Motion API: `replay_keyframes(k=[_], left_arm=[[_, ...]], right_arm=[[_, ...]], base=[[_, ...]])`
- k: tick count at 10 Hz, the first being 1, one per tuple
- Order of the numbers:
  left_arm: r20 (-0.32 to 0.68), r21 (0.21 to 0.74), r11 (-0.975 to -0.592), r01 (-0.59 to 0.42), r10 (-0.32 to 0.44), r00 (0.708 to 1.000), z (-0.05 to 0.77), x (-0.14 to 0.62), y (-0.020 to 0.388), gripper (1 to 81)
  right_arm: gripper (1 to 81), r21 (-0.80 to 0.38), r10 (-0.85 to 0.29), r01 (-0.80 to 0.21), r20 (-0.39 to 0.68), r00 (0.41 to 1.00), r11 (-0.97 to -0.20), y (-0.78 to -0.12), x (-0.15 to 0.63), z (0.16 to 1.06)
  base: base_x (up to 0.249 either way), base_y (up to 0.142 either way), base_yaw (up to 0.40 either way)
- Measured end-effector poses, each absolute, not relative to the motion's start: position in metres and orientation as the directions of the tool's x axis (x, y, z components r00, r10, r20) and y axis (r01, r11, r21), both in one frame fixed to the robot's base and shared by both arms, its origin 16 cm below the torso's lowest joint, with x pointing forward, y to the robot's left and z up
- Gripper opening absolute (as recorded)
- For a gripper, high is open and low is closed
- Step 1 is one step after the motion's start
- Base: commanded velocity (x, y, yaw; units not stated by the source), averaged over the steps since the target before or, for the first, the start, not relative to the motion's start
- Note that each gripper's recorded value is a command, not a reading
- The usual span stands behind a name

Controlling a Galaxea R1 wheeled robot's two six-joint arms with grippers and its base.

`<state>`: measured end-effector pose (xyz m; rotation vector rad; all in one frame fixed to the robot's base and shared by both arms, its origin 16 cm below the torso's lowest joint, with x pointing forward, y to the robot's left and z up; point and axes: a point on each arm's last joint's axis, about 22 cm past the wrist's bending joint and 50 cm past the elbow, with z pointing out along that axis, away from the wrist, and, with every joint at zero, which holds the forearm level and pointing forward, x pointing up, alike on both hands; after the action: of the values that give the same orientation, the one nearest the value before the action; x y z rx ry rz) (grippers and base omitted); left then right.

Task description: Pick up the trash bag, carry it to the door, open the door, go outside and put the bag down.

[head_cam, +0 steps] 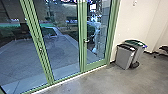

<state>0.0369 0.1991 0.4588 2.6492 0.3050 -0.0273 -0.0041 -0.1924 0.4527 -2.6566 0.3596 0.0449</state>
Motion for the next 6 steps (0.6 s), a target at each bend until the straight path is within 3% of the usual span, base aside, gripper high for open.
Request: replay_keyframes(k=[4, 6], left_arm=[[-0.073, 0.456, -0.863, 0.219, 0.209, 0.975, 0.459, 0.0366, 0.1954, 1.0], [-0.072, 0.455, -0.863, 0.219, 0.21, 0.975, 0.4589, 0.0361, 0.1964, 1.0]], right_arm=[[81.1, -0.436, -0.242, -0.258, -0.094, 0.966, -0.862, -0.1923, -0.005, 0.4527], [81.1, -0.437, -0.244, -0.259, -0.091, 0.966, -0.862, -0.1915, -0.0042, 0.4526]], base=[[0.144, 0.0, 0.0], [0.143, -0.061, 0.0]])
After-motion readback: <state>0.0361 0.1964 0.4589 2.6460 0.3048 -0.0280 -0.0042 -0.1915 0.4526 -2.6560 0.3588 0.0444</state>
